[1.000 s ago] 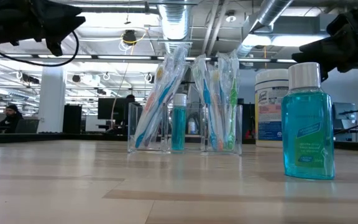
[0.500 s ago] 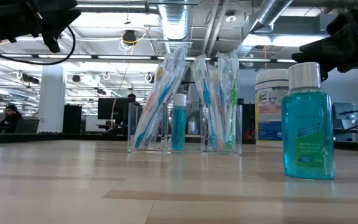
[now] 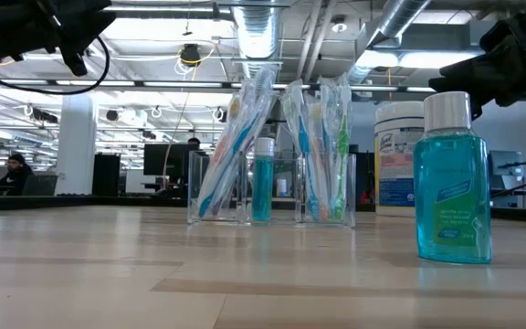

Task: Pick & Place toothbrushing station
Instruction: Put the mouthwash into the transparent organizer

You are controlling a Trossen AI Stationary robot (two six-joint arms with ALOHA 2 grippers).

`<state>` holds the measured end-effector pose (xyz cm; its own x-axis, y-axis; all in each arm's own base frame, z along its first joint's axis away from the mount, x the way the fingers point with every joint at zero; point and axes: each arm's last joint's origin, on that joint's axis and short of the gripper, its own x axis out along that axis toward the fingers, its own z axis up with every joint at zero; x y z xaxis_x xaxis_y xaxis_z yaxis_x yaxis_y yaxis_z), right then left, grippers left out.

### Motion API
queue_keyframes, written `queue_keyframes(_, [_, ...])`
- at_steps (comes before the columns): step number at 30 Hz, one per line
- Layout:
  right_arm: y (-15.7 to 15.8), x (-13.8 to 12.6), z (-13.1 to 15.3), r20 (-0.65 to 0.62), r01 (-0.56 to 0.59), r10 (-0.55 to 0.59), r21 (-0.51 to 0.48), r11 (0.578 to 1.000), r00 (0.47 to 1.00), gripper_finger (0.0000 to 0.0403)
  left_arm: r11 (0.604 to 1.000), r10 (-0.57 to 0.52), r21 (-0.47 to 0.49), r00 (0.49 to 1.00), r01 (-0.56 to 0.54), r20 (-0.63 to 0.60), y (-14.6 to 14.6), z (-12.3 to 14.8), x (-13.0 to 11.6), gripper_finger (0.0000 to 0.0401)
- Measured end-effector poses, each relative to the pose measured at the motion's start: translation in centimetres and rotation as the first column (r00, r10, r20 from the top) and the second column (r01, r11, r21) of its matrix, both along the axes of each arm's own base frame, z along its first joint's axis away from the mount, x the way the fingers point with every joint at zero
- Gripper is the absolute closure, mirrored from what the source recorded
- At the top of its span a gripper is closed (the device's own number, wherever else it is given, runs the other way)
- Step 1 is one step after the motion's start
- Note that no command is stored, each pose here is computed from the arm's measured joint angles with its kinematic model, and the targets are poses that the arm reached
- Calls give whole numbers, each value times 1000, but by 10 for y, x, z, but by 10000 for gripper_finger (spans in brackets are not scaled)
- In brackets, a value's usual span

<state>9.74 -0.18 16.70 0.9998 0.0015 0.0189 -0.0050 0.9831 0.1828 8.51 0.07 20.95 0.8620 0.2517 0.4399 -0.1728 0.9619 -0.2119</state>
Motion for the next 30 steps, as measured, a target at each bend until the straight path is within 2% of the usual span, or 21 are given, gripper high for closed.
queue_keyframes(11, [0,0,0,0,0,0,0,1000,1000,285,1000,0,2,1000,0,-16,0,-1,2,297])
queue_keyframes(28, [0,0,0,-4,0,0,0,1000,1000,285,1000,1,15,990,1,-138,-2,-10,14,297])
queue_keyframes(30, [0,0,0,-4,2,-2,-30,1000,1000,285,1000,1,17,988,1,-157,-2,-12,16,297])
